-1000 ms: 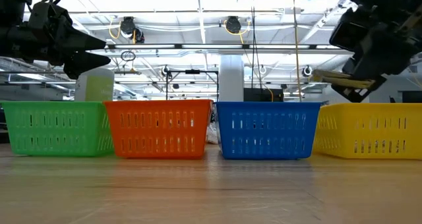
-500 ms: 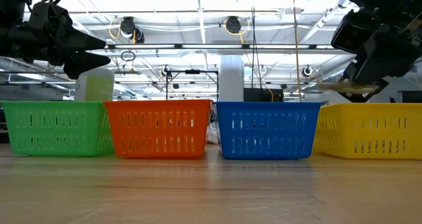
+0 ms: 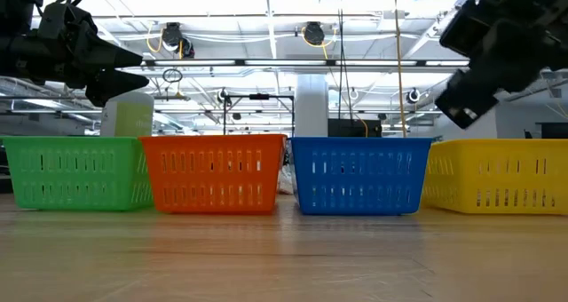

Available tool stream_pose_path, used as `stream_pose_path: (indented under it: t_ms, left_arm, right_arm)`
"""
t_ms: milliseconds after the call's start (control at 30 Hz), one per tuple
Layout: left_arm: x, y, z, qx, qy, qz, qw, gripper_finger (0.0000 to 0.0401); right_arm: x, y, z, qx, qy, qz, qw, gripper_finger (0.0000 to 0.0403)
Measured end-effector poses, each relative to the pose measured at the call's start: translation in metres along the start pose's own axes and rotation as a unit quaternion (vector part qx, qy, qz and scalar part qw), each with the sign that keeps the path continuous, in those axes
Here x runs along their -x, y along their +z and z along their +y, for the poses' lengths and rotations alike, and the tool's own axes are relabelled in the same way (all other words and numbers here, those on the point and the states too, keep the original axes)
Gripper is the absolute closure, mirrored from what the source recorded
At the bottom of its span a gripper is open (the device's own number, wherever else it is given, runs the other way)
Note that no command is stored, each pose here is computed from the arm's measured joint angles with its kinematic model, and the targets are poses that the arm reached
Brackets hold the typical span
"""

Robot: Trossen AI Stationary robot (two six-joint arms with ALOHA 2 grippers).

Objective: Pick & Place Travel size toiletries
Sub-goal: Put the silver nail cutter into the yellow basket

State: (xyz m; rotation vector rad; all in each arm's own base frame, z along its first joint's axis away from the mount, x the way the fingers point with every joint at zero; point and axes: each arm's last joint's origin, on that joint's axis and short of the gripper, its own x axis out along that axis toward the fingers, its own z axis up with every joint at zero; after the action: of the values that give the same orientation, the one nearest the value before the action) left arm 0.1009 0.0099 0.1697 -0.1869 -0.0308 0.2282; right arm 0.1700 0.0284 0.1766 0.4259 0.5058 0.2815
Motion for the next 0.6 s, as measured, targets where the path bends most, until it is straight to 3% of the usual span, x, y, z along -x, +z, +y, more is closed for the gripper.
stream_pose_path:
  t_ms: [133,300,467,600]
  left_arm:
    - [0.0,0.0,0.0,0.0,0.0,0.0,1.0,0.0121]
    - [0.0,0.0,0.0,0.0,0.0,0.0,1.0,0.0121]
    - [0.0,0.0,0.0,0.0,0.0,0.0,1.0,0.0121]
    - [0.0,0.0,0.0,0.0,0.0,0.0,1.0,0.0121]
  right_arm:
    - [0.002,0.01,-0.004,0.048,-0.011,-0.048,0.998,0.0265]
    - [0.009,0.018,-0.024,0.036,-0.141,-0.096,0.985,0.0256]
    - [0.019,0.019,-0.046,-0.003,-0.265,-0.073,0.961,0.0213]
    - [0.027,0.028,-0.052,-0.029,-0.353,0.004,0.935,0.0177]
